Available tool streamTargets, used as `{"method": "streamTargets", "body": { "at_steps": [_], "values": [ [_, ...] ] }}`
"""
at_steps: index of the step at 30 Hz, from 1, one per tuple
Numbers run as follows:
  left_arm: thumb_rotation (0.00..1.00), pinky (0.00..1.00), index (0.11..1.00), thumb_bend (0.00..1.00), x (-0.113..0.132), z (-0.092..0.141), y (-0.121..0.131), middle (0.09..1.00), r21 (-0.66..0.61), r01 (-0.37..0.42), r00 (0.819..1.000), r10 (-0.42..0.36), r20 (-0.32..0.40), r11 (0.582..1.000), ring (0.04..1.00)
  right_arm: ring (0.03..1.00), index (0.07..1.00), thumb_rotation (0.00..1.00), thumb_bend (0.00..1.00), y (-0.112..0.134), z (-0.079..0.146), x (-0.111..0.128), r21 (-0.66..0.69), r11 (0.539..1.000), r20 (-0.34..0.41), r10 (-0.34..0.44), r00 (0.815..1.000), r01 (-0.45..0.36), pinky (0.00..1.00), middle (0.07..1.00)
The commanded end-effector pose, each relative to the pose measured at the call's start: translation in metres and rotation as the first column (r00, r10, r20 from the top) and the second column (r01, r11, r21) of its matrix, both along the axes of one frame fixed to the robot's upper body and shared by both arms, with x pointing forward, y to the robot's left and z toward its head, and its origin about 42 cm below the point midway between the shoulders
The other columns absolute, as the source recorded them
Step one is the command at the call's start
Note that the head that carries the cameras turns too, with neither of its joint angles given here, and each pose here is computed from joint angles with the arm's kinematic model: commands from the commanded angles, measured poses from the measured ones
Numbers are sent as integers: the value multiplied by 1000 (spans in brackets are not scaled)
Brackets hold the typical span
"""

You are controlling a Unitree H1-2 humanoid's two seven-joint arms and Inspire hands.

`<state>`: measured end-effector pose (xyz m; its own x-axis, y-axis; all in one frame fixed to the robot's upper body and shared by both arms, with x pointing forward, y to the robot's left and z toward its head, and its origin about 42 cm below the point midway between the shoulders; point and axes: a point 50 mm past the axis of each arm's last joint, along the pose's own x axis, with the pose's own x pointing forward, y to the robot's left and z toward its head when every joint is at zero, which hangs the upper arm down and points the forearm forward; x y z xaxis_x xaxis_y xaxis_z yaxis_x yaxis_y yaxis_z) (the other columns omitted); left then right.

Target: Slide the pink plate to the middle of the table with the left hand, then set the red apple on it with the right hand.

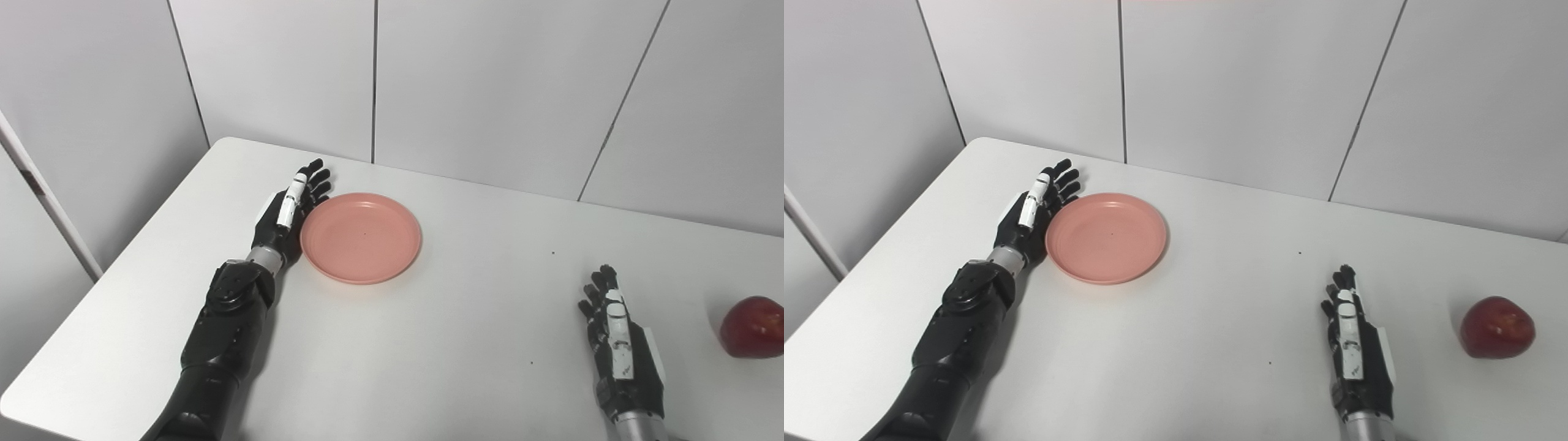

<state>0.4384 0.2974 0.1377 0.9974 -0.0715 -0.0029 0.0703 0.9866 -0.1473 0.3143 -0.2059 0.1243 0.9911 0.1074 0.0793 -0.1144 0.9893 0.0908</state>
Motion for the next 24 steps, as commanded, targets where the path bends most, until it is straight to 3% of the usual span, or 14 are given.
{"method": "streamTargets", "body": {
  "at_steps": [1,15,24],
  "values": [
    [1000,953,925,316,-2,-17,-16,944,-16,35,997,-36,-68,999,951,1000,1000,1000,221,2,14,4,5,1000,50,0,999,0,1000,1000],
    [1000,889,881,330,-4,-27,-35,896,-1,74,993,-74,-97,997,897,1000,1000,1000,203,4,17,3,10,1000,49,-7,999,6,1000,1000],
    [1000,907,880,346,-7,-32,-53,899,10,132,985,-130,-113,991,907,1000,1000,1000,218,6,18,3,8,1000,52,0,999,0,1000,1000]
  ]
}}
